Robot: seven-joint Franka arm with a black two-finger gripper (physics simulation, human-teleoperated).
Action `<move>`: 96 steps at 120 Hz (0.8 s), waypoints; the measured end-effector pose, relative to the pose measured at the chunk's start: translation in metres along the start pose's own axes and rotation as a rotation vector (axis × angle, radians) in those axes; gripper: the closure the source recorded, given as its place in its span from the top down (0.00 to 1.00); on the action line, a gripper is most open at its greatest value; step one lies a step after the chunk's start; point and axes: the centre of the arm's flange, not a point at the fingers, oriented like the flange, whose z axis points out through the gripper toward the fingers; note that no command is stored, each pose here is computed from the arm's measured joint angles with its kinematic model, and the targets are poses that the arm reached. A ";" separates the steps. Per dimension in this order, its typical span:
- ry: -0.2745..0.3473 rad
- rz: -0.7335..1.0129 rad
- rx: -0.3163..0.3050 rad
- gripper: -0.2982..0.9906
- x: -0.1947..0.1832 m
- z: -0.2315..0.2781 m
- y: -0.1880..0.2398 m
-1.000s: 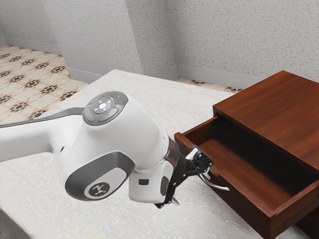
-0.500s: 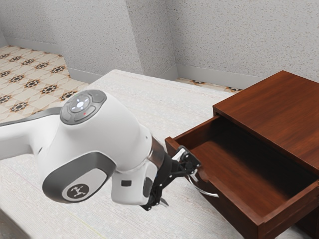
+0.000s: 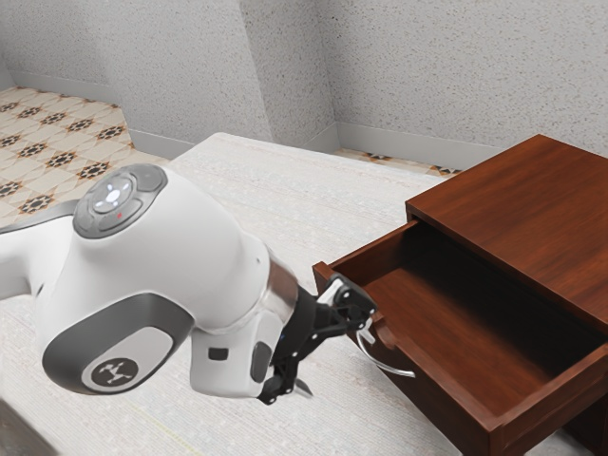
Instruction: Pull the drawer handle with one arm to open the drawer
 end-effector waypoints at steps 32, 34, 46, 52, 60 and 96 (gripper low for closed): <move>-0.032 -0.056 0.039 0.77 -0.030 -0.041 -0.065; -0.036 -0.069 0.038 0.77 -0.037 -0.043 -0.070; -0.064 -0.165 0.029 0.77 -0.085 -0.063 -0.094; -0.080 -0.214 0.012 0.77 -0.107 -0.073 -0.101; -0.095 -0.313 -0.030 0.77 -0.149 -0.080 -0.093; -0.163 -0.707 -0.297 0.77 -0.257 -0.057 -0.020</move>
